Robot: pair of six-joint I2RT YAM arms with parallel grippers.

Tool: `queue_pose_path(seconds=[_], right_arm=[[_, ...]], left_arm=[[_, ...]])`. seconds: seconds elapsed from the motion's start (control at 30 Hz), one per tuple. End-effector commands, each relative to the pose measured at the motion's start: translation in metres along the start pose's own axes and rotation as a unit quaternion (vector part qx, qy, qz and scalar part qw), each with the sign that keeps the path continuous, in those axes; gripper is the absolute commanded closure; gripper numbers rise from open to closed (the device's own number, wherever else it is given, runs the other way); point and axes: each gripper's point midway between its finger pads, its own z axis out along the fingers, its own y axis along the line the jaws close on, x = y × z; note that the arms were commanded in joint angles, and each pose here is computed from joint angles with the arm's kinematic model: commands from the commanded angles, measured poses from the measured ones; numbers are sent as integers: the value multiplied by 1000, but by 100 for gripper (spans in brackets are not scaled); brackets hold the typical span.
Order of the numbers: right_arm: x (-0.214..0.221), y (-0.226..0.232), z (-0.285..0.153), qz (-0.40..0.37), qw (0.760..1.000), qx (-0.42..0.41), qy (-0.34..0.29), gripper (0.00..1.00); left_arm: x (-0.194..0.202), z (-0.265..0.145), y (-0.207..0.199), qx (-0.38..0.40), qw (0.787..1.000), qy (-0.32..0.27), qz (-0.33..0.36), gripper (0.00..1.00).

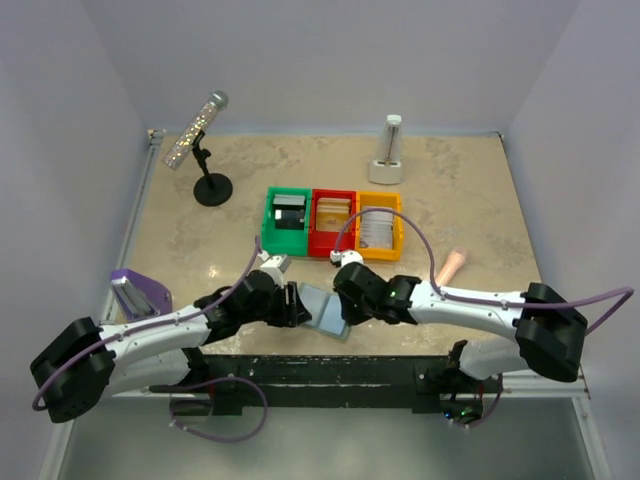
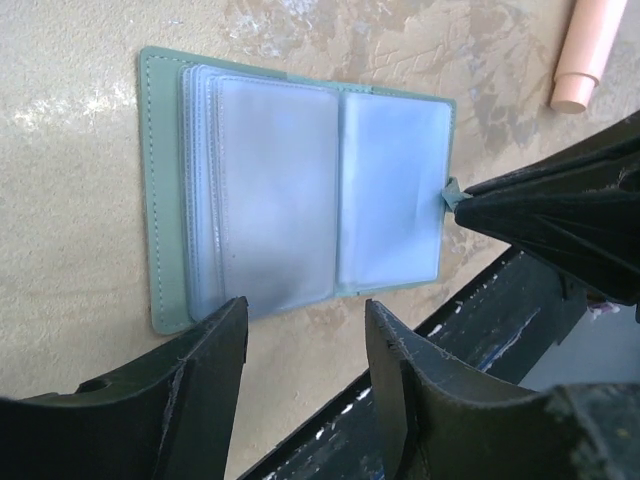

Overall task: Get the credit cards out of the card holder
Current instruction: Remove the credit card from the card holder.

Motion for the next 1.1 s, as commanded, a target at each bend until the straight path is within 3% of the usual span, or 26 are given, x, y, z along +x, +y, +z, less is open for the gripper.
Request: queue_pose_path(seconds=[0.0,0.3,0.63,1.07], right_arm=[[10,-7,7,15,1000,2,-3,100],[28,-17,20,20,1000,15,12,100],[28,-19,20,15,1000,17,9,100],[29,-20,17,15,1000,15,6,100]], left_arm=[[-24,6,-21,26,999,-21,0,44],[-36,6,-20,37,999,-35,-20,43],[-31,15,-33,70,998,-8,1,44],[-32,18,-12,25,999,-20,5,44]])
